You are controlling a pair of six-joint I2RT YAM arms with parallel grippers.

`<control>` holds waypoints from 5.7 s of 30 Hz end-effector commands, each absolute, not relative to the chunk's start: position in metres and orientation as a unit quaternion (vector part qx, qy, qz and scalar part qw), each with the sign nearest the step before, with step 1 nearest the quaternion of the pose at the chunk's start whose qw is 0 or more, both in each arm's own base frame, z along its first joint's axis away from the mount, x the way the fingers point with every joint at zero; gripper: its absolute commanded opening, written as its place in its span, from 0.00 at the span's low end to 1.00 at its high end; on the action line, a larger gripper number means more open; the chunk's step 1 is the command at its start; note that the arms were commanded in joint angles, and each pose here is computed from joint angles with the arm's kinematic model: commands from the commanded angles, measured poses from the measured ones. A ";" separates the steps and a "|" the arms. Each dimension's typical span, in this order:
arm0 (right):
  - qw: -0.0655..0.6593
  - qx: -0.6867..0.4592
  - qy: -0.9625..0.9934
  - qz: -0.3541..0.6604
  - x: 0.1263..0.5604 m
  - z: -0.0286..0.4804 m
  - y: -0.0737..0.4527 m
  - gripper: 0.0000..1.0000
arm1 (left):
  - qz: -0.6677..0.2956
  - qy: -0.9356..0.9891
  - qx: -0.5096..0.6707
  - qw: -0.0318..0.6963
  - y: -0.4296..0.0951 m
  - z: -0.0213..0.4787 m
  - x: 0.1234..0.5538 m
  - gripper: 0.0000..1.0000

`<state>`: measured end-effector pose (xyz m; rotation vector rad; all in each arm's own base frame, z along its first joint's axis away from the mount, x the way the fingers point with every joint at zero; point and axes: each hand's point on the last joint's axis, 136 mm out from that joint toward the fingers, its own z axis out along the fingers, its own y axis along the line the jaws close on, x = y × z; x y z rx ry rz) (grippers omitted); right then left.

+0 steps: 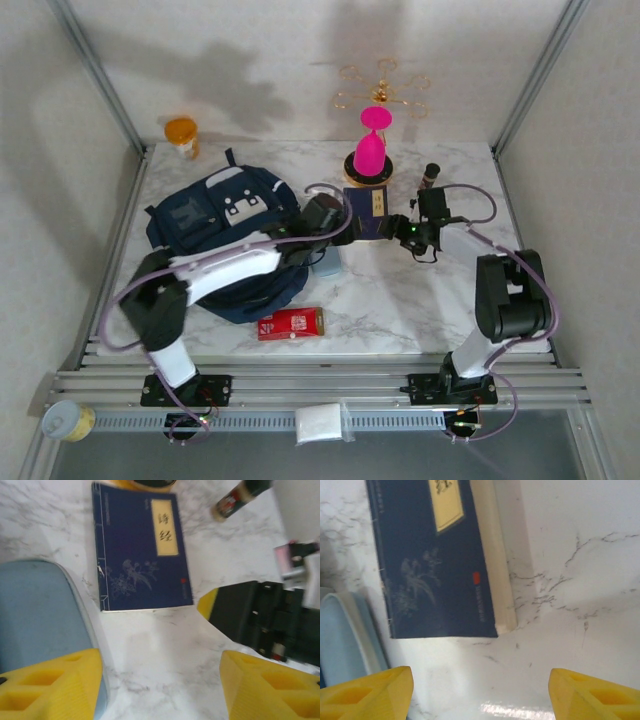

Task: Pack the student bag

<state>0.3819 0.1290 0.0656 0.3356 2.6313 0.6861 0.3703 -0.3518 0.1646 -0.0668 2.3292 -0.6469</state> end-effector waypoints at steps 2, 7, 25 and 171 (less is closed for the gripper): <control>0.203 0.099 0.934 0.276 0.405 0.067 0.138 0.71 | -0.197 0.911 -0.047 0.359 -0.362 0.133 0.407 0.61; 0.189 0.096 0.936 0.281 0.417 0.053 0.143 0.68 | -0.180 0.918 -0.058 0.349 -0.372 0.100 0.437 0.60; 0.198 0.058 0.918 0.338 0.425 0.069 0.163 0.45 | -0.138 0.947 -0.040 0.288 -0.382 0.022 0.466 0.46; 0.242 -0.002 0.820 0.518 0.306 0.240 0.175 0.00 | -0.115 0.947 0.022 0.299 -0.196 0.130 0.264 0.75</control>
